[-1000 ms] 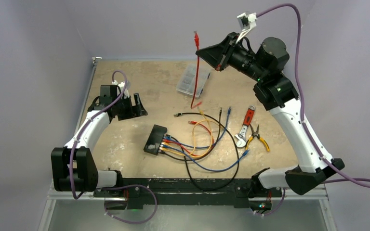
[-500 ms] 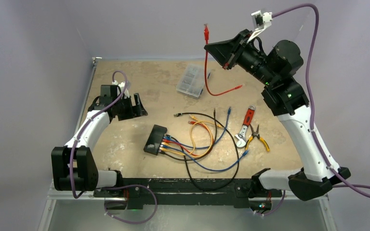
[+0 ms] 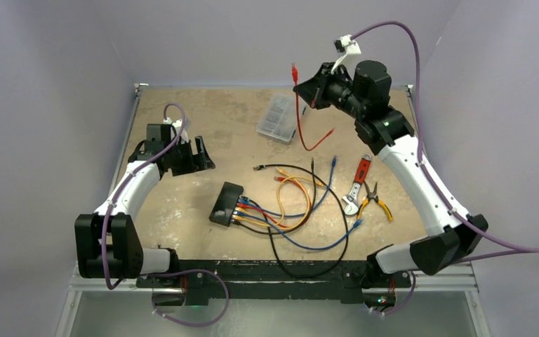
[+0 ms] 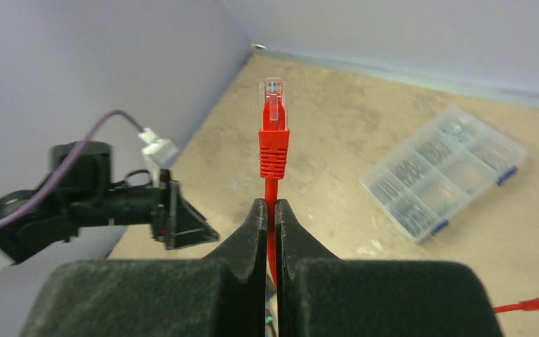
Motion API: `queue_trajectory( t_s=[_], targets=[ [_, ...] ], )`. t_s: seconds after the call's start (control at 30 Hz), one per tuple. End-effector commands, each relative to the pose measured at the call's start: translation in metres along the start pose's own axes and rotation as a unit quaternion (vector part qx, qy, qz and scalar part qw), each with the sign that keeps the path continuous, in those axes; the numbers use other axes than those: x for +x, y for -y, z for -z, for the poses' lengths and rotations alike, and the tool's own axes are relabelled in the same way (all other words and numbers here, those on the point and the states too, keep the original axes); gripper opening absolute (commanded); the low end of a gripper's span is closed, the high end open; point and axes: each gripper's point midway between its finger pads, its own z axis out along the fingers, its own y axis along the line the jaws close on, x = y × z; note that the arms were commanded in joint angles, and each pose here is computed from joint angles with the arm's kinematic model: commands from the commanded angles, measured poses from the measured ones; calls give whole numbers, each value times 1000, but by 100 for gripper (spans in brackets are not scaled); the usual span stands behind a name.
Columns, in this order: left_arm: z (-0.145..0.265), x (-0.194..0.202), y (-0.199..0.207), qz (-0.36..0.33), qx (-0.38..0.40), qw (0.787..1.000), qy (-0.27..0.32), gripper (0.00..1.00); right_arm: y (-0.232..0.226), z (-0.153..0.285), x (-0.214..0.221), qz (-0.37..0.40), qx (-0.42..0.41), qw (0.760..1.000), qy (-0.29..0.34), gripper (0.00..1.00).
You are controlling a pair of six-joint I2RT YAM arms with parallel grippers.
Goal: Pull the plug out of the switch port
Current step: Place the connector at the center of the board.
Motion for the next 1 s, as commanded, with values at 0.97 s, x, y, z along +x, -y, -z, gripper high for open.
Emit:
queue_trajectory(
  t_s=[0.97],
  targets=[
    [1,-6,1,-14,8,1000,12,78,296,20,-14,-39,327,944,-22,0]
  ],
)
